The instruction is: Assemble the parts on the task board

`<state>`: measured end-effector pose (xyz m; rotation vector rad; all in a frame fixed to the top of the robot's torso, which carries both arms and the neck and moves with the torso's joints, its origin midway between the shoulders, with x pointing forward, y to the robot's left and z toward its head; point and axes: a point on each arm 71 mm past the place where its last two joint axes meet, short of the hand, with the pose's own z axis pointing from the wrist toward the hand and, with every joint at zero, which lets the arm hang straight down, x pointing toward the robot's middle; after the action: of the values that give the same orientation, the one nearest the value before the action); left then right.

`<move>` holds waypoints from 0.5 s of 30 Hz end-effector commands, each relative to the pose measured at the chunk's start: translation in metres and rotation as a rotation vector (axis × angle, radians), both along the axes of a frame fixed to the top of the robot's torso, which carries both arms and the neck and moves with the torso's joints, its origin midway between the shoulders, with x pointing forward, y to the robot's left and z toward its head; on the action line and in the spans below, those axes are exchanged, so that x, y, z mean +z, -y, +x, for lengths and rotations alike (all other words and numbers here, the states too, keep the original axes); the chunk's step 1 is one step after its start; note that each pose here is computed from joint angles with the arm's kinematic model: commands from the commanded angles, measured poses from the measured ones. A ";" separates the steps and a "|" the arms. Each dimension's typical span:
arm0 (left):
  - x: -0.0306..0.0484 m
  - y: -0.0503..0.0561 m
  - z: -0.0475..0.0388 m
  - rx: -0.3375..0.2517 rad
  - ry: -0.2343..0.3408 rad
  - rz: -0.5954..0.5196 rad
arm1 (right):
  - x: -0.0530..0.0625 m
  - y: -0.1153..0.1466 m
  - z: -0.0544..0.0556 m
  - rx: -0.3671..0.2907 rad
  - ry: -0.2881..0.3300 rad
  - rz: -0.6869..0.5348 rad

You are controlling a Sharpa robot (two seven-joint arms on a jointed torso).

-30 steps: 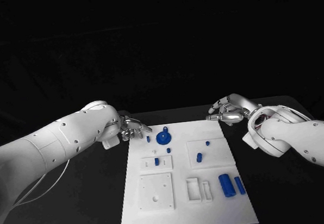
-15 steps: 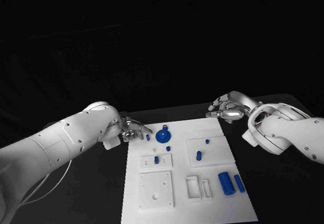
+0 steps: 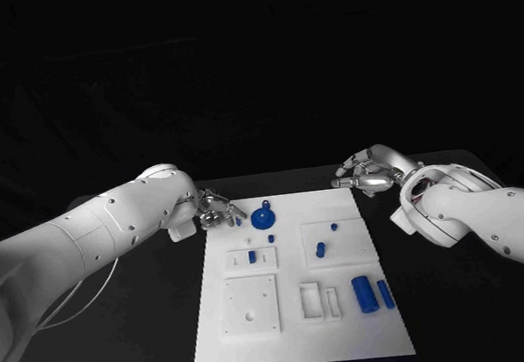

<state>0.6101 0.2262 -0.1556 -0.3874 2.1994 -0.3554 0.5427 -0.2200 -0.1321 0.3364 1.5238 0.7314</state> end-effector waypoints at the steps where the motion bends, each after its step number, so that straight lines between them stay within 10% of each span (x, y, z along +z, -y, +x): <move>1: 0.0000 0.003 -0.0001 -0.014 -0.006 -0.023 | 0.001 -0.001 0.000 0.009 0.005 0.003; 15: 0.0015 0.003 0.0015 0.005 0.012 -0.060 | 0.000 -0.004 0.000 0.013 0.002 0.004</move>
<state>0.6111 0.2270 -0.1552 -0.4095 2.1947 -0.3782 0.5430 -0.2173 -0.1322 0.3350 1.5248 0.7361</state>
